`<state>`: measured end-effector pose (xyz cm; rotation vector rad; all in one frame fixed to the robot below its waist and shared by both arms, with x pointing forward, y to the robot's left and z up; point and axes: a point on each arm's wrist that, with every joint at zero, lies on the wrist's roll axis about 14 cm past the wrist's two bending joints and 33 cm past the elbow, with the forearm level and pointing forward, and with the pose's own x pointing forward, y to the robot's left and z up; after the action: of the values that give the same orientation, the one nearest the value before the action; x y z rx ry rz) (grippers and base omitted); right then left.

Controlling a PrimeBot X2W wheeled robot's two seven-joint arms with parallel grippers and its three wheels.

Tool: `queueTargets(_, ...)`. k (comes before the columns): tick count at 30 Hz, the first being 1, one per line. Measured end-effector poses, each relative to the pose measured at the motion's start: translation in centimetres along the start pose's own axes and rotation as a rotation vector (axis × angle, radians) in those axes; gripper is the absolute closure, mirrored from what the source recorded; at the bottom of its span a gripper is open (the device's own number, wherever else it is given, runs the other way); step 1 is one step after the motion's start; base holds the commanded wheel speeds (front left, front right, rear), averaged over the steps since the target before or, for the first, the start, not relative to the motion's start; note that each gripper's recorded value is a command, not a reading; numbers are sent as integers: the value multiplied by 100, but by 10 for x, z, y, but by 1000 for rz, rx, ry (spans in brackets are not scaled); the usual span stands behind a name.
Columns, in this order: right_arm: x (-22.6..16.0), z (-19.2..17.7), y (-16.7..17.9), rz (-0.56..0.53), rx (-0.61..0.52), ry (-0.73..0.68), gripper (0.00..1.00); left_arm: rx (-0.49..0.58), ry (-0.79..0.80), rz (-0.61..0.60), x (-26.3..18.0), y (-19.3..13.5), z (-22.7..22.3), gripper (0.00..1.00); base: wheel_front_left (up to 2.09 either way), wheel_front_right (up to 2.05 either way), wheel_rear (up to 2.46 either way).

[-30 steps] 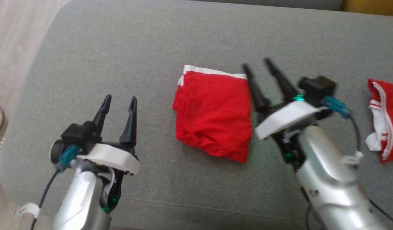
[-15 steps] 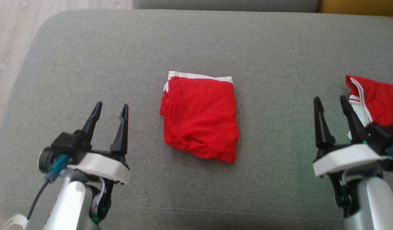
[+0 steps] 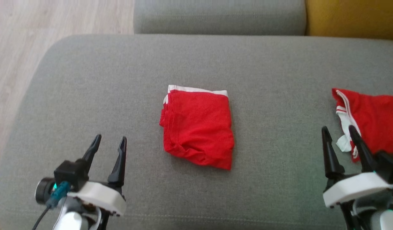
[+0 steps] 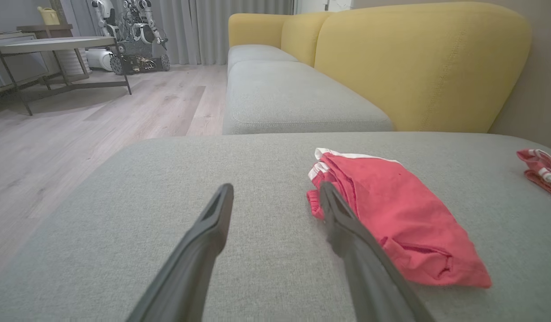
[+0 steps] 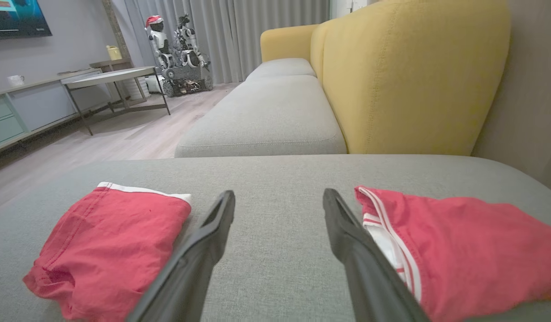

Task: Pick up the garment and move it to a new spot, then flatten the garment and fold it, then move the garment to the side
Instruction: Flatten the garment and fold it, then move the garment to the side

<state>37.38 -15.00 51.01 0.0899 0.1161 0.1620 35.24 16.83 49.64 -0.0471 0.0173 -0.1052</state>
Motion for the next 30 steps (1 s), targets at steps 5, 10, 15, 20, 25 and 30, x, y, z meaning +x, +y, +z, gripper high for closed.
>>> queueTargets(5, -14, 3, -3, -12, -5, -1, 0, 7, -1, 4, -12, 1, 3, 0, 0, 0, 0)
queueTargets(10, -21, 3, -2, -12, -6, -3, 0, 5, -7, 16, -19, 3, 4, 0, 0, 0, 0)
queueTargets(15, -25, 4, -2, -14, -7, -4, 0, 9, -3, 20, -24, 4, 4, 0, 0, 0, 0)
queueTargets(20, -25, 5, -2, -14, -8, 0, 0, 13, -16, 23, -24, 4, 8, 0, 0, 0, 0)
queueTargets(25, -24, 4, -1, -11, -9, 6, 0, 15, -10, 28, -24, 5, 8, 0, 0, 0, 0)
queueTargets(30, -24, 4, -1, -11, -9, 8, 0, 8, -8, 29, -24, 5, 8, 0, 0, 0, 0)
